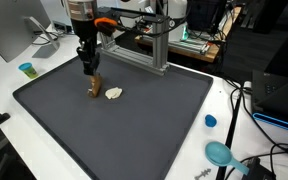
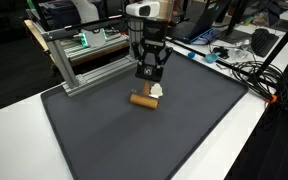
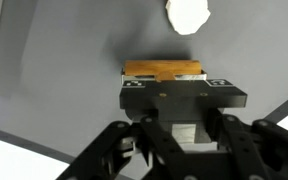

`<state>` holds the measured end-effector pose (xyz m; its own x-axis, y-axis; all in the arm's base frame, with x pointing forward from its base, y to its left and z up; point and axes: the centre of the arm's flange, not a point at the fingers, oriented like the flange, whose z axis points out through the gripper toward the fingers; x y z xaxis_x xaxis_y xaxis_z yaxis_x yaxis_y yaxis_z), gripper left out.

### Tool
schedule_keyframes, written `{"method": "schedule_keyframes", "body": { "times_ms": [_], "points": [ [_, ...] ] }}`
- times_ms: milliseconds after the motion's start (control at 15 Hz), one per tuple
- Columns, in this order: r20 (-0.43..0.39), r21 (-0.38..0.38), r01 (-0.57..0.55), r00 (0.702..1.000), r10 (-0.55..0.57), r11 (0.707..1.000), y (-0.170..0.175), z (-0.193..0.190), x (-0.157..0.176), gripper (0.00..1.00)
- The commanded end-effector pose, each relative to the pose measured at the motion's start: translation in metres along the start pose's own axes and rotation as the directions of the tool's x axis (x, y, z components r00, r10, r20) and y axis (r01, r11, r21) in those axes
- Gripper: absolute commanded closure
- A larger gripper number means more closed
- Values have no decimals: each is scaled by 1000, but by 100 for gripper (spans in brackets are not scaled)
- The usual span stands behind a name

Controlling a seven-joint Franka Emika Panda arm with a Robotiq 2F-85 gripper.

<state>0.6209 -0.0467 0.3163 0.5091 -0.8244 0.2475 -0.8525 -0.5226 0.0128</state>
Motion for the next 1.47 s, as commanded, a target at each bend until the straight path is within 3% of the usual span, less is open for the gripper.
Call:
{"method": "schedule_keyframes", "body": {
  "times_ms": [0,200,400,667,1000,1400],
  "points": [
    [-40,30,72,997,-71,997,26,-51,-19,79],
    [-54,113,132,991,-126,985,20,-83,-35,79],
    [-64,121,182,982,-175,976,0,-92,-51,79],
    [-18,100,235,972,-234,967,-23,-68,-67,79],
    [59,75,295,952,-299,953,-33,-12,-81,79],
    [186,197,417,873,-451,887,-27,0,-75,79]
  ]
}}
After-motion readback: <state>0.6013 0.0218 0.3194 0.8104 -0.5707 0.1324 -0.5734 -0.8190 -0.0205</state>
